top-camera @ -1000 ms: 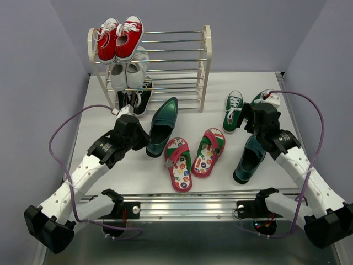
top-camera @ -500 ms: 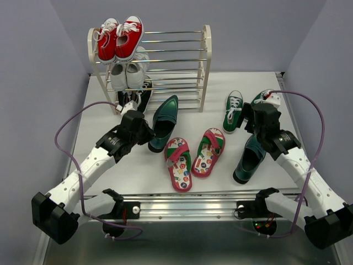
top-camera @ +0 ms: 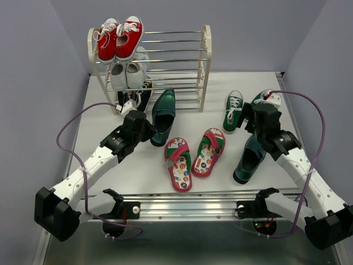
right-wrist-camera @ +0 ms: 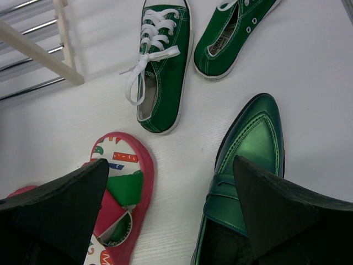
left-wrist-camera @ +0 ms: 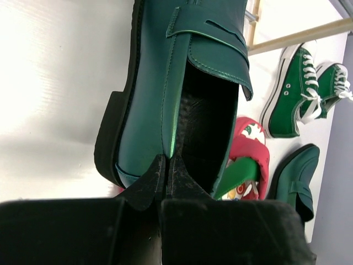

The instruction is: Place and organize the shoes onto the shoe shelf

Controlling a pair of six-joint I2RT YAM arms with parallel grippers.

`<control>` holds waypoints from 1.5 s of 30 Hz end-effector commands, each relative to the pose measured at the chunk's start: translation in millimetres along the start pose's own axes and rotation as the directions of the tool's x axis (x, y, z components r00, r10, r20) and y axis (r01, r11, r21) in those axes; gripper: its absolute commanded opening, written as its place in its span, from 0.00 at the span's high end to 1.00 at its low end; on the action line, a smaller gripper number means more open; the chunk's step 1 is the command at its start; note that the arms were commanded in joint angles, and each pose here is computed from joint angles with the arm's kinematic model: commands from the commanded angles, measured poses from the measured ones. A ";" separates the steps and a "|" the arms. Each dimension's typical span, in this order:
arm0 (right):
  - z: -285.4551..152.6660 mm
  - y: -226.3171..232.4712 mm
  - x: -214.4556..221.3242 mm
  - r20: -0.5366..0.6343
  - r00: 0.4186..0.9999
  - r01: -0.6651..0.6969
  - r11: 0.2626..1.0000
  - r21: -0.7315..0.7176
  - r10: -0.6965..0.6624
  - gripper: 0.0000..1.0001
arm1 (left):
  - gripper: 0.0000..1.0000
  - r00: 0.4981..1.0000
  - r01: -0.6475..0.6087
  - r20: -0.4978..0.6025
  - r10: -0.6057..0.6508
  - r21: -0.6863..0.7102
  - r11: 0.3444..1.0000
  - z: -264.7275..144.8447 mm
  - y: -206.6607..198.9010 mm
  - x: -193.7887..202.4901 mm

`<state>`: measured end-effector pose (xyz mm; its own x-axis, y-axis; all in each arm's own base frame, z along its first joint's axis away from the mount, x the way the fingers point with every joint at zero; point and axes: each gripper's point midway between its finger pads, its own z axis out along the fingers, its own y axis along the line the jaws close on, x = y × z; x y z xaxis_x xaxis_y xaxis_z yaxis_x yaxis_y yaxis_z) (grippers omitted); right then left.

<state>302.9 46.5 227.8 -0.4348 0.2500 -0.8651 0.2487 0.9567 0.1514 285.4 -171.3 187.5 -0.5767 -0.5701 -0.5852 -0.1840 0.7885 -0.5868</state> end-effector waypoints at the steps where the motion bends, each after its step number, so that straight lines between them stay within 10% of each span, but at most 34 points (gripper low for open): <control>1: -5.7 -1.4 -16.5 0.053 0.998 -0.016 1.000 0.002 0.016 0.00 | 1.00 0.977 0.077 0.181 -0.109 0.177 0.981 -0.4 -51.7 -51.2; 45: -6.2 -1.0 -16.6 0.054 0.998 -0.015 1.000 -0.002 0.015 0.00 | 1.00 0.922 0.057 0.360 -0.145 0.245 0.968 73.5 -74.0 -144.6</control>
<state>302.8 47.4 227.8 -0.4366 0.2501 -0.8642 0.2443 0.9574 0.1536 409.1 -157.8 168.6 -0.4344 -0.6376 -0.6363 -0.2151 0.7594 -0.6141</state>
